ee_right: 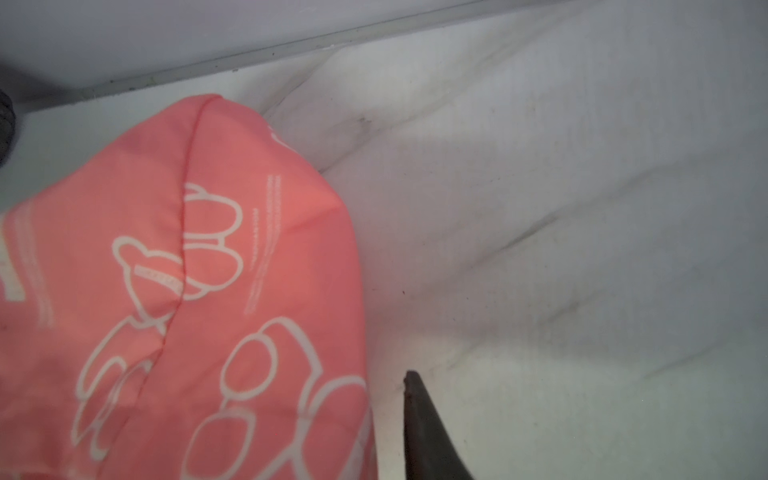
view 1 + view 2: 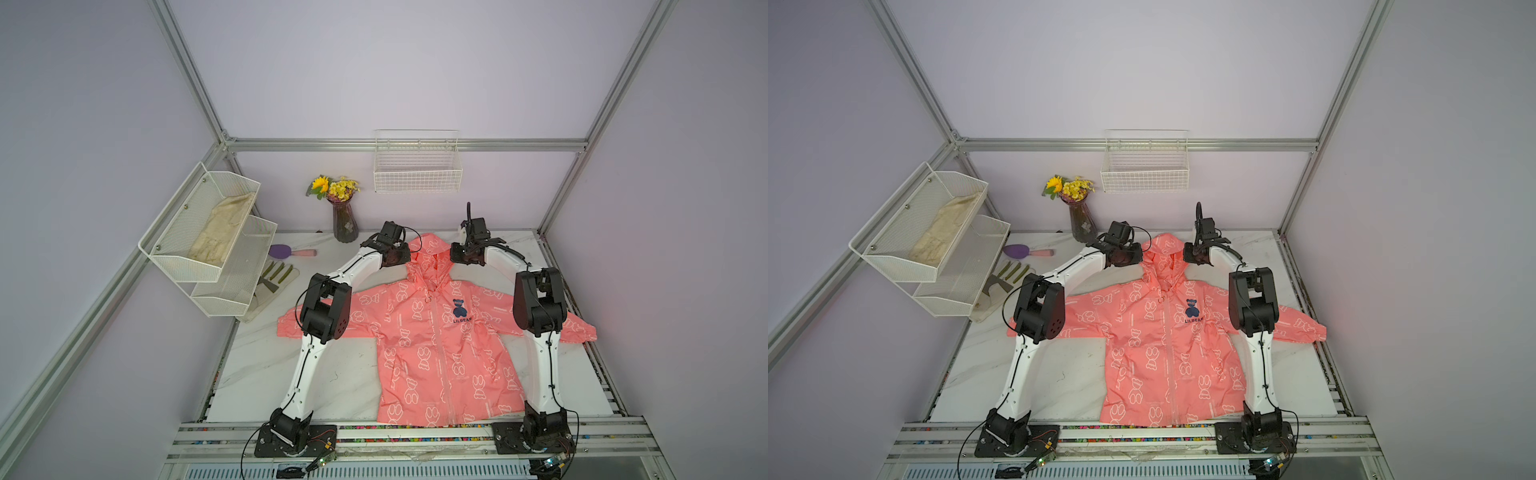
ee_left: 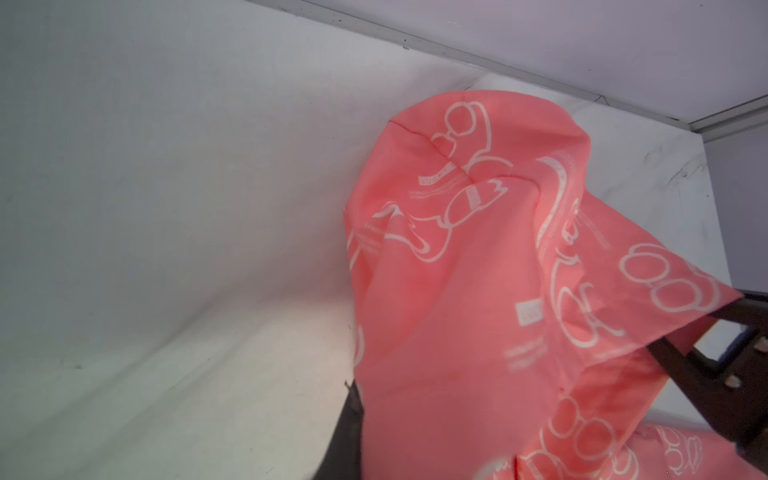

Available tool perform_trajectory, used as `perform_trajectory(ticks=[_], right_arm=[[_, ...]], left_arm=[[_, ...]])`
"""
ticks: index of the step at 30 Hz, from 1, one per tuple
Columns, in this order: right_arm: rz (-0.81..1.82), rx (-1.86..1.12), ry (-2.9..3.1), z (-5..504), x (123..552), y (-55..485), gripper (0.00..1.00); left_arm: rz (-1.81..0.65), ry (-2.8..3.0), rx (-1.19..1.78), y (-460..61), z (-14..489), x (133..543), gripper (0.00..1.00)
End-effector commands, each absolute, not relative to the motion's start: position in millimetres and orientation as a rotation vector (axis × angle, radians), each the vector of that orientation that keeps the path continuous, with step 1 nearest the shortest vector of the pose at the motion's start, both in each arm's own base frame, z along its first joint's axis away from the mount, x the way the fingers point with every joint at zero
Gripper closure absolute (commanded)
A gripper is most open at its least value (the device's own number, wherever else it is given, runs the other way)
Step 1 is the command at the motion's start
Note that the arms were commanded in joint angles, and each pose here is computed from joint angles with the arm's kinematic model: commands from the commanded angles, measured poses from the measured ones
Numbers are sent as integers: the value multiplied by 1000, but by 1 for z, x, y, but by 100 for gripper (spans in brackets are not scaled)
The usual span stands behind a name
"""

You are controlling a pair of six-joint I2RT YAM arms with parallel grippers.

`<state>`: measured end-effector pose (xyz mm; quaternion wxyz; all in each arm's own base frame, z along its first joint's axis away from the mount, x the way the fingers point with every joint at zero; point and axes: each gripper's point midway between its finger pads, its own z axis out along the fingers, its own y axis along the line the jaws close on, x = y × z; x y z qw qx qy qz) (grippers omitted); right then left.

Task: Unzip the jacket
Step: Unzip the zipper on the jacket.

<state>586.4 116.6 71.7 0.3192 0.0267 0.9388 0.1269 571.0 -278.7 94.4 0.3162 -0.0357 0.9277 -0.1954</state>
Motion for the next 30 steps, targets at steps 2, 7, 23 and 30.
perform_trajectory(ticks=[2,7,23,30], right_arm=[[340,72,2373,101,594,113,93],[313,41,2249,131,594,108,100],[327,68,2425,65,528,102,86],[481,191,2495,93,493,105,65]], left_arm=[[-442,2323,-53,-256,149,588,95],[-364,2243,-7,-243,187,589,96],[-459,2371,-369,-195,97,552,79],[-500,2190,-446,-173,152,528,66]])
